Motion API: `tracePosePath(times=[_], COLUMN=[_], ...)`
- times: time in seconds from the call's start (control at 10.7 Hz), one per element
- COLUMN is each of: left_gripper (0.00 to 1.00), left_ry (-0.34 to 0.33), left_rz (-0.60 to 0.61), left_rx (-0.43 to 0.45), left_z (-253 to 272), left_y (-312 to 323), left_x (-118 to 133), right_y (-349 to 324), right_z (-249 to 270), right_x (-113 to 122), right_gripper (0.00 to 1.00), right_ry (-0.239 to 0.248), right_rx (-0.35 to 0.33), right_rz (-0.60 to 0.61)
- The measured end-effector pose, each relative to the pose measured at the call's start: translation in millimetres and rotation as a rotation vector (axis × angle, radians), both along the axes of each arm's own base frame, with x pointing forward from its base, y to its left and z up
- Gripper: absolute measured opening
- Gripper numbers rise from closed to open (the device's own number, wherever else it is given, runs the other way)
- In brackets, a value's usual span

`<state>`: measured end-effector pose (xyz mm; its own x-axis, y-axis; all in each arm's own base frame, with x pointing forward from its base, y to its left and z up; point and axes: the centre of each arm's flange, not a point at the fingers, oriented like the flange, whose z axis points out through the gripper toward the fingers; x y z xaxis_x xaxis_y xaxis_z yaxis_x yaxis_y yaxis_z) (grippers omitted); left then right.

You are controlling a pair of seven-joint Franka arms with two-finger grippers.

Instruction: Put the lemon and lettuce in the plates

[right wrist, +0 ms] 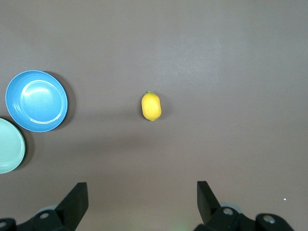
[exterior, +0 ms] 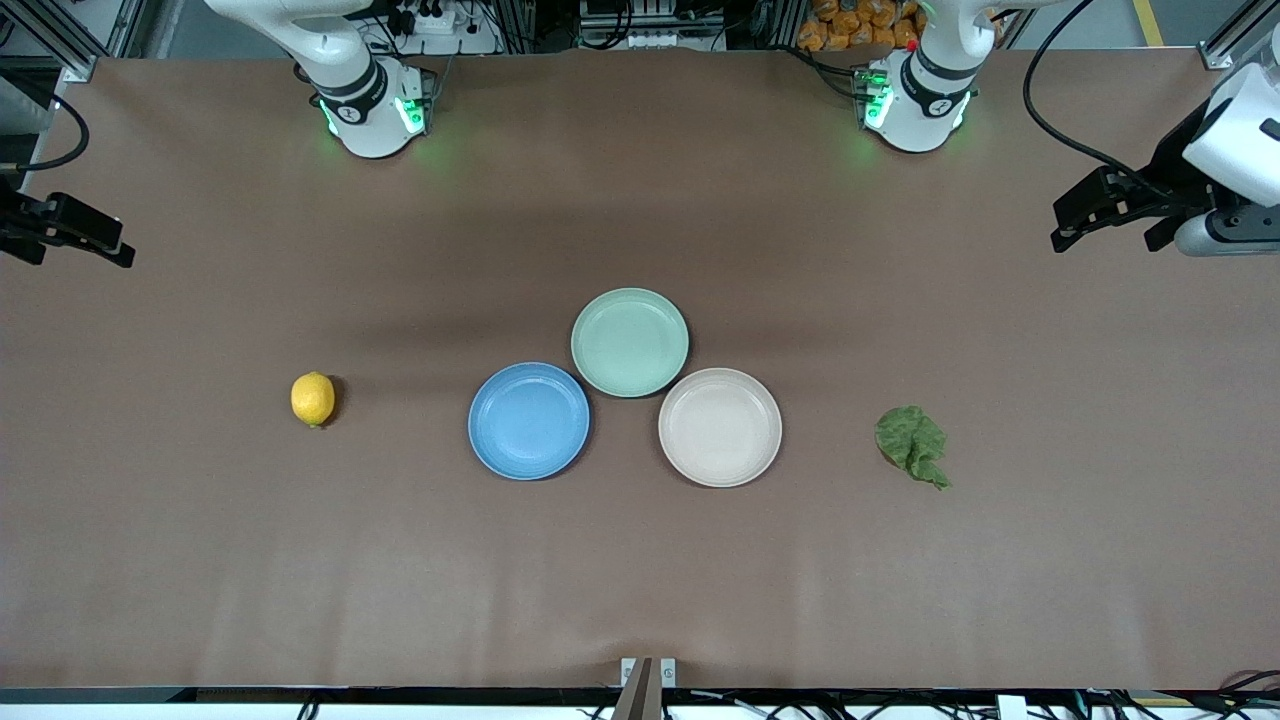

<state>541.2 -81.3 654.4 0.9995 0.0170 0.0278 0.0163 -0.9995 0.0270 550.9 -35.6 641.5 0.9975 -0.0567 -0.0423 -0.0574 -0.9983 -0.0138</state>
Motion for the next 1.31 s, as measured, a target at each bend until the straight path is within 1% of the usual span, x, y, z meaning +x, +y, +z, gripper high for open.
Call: tracePosePath(times=[1.03,1.31], left_gripper=[1.00,1.00], left_ry=[0.021,0.029], left_rz=[-0.010,-0.014], left_rx=[0.000,-0.001], left_z=[-13.1,-22.1], left_y=[-5.9,-8.2], left_x=[7.2,13.4], right_y=[-0.6,-1.7], right_z=[-1.9,-4.5], right_x=[0.8,2.1], right_gripper=[1.00,1.00], right_ry=[0.005,0.009], right_rx=[0.000,0.000], right_rz=[-0.002,-0.004])
